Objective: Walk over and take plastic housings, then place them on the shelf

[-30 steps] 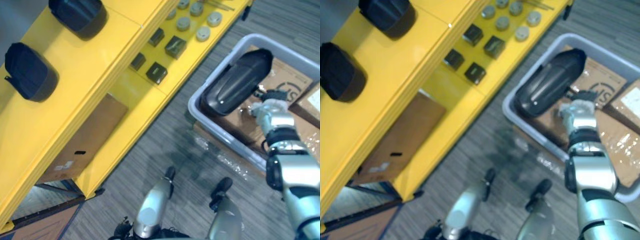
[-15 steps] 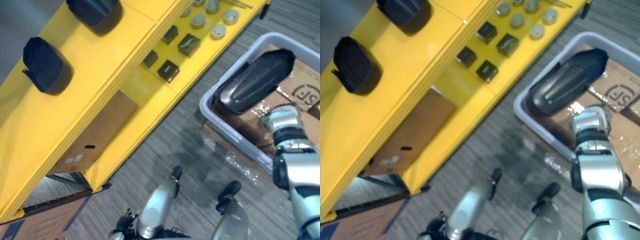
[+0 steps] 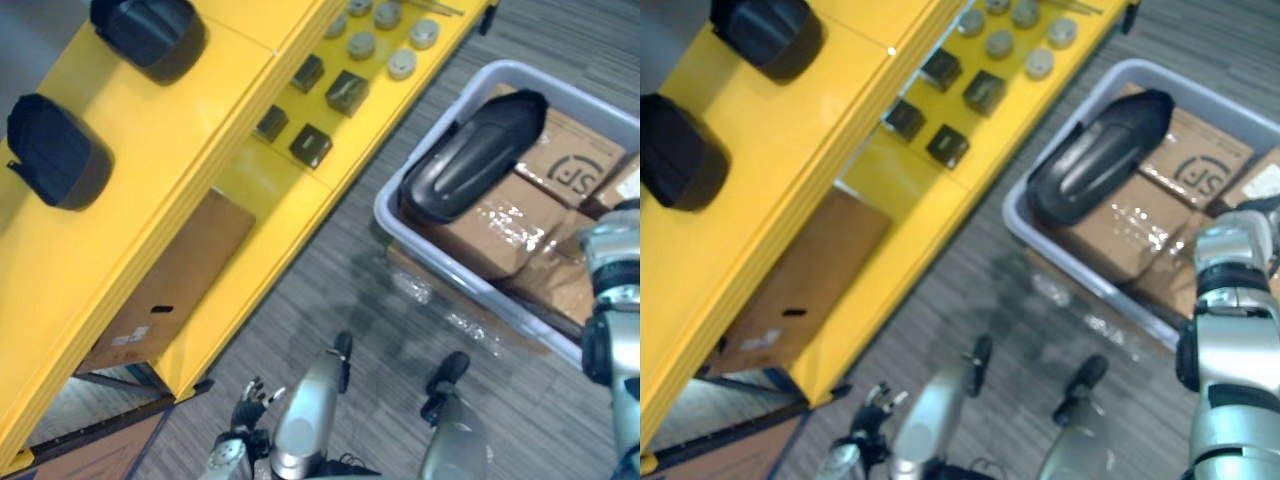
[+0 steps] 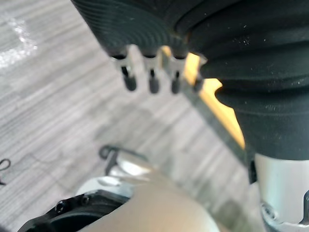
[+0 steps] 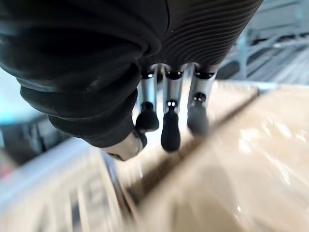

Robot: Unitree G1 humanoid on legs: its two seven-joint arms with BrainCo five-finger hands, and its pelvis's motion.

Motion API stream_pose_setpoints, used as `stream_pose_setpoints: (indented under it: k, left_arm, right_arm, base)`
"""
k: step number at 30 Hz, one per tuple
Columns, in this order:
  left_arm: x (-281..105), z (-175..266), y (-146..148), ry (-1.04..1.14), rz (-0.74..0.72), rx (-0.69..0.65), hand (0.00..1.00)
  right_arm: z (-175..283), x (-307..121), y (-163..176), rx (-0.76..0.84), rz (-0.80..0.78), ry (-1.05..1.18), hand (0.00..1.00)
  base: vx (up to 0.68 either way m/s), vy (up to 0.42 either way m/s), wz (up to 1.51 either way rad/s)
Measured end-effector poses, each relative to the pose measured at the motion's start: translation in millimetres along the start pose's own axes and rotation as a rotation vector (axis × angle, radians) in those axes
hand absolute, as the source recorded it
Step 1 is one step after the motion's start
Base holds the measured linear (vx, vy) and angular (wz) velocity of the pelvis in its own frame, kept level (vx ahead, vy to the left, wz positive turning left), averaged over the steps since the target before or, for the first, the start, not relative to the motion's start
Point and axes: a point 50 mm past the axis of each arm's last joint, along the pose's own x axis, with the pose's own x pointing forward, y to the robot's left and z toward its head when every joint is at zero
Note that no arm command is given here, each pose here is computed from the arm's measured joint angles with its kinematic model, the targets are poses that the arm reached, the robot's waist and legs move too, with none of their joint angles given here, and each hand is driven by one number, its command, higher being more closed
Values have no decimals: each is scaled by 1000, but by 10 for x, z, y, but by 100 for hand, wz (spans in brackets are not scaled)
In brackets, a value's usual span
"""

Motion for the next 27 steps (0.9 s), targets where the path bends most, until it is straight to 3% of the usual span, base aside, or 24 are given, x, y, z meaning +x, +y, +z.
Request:
stream_pose_setpoints:
  k: [4,8,20,27]
  left_arm:
    - [0,16,62,0,10,15,0]
    - [1,13,128,13,23,32,0]
    - [-12,-126,160,70,42,53,0]
    - [-11,-177,157,83,44,55,0]
  right_arm:
    - [627,-62,-174,157,12,-403,0]
    - [1060,-363,-101,302,190,-690,0]
    - [1164,-894,544,458,630,-680,0]
    - [926,-932,799,392,720,-550,0]
  base:
    - [-68,5,-22]
    - [-41,24,-7]
    - [18,45,1]
    - [-23,52,3]
